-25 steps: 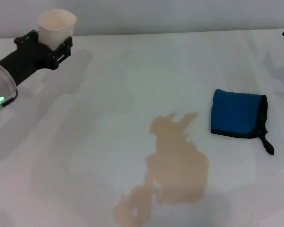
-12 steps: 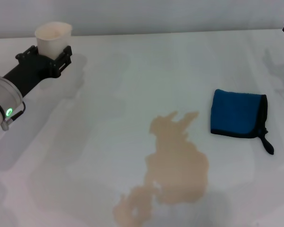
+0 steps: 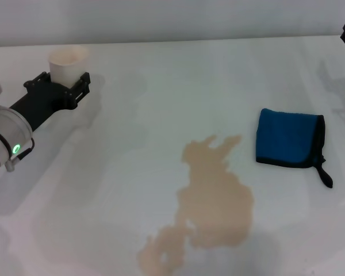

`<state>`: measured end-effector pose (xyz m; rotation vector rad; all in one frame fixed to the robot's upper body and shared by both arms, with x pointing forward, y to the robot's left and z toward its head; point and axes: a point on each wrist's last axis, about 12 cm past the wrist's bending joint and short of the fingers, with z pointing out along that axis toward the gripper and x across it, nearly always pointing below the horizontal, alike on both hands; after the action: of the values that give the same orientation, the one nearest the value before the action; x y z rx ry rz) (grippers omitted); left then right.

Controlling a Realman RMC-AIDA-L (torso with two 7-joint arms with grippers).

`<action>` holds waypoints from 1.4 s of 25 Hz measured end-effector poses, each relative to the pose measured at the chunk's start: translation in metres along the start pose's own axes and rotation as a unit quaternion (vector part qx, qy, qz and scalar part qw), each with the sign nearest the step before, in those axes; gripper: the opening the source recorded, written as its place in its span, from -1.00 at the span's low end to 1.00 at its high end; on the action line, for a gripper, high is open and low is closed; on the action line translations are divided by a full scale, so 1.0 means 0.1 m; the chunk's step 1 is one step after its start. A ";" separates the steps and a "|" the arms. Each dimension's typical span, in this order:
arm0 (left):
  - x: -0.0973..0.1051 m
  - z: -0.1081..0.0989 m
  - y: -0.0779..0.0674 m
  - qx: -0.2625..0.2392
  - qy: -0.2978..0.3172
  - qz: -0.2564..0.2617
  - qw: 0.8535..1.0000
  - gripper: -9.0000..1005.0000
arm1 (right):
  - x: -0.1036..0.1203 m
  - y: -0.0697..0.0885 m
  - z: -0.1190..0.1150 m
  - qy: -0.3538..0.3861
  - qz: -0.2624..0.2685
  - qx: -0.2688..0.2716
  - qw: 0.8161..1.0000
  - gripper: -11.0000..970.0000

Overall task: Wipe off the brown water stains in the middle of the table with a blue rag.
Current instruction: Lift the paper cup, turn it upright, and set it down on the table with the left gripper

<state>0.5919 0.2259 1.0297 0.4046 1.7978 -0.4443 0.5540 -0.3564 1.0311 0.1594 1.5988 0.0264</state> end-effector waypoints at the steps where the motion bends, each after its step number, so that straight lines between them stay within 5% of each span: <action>1: 0.01 0.00 0.00 0.000 0.001 -0.001 1.000 0.23 | 0.00 0.00 0.00 0.000 0.000 0.000 1.000 0.77; 35: 0.35 -0.19 -0.08 -0.006 0.053 -0.009 0.999 0.26 | 0.06 0.00 -0.06 0.008 0.004 0.001 1.000 0.77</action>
<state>0.5631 0.2305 1.0011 0.4111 1.9078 -0.4307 0.5478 -0.3549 1.0257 0.1662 1.6133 0.0322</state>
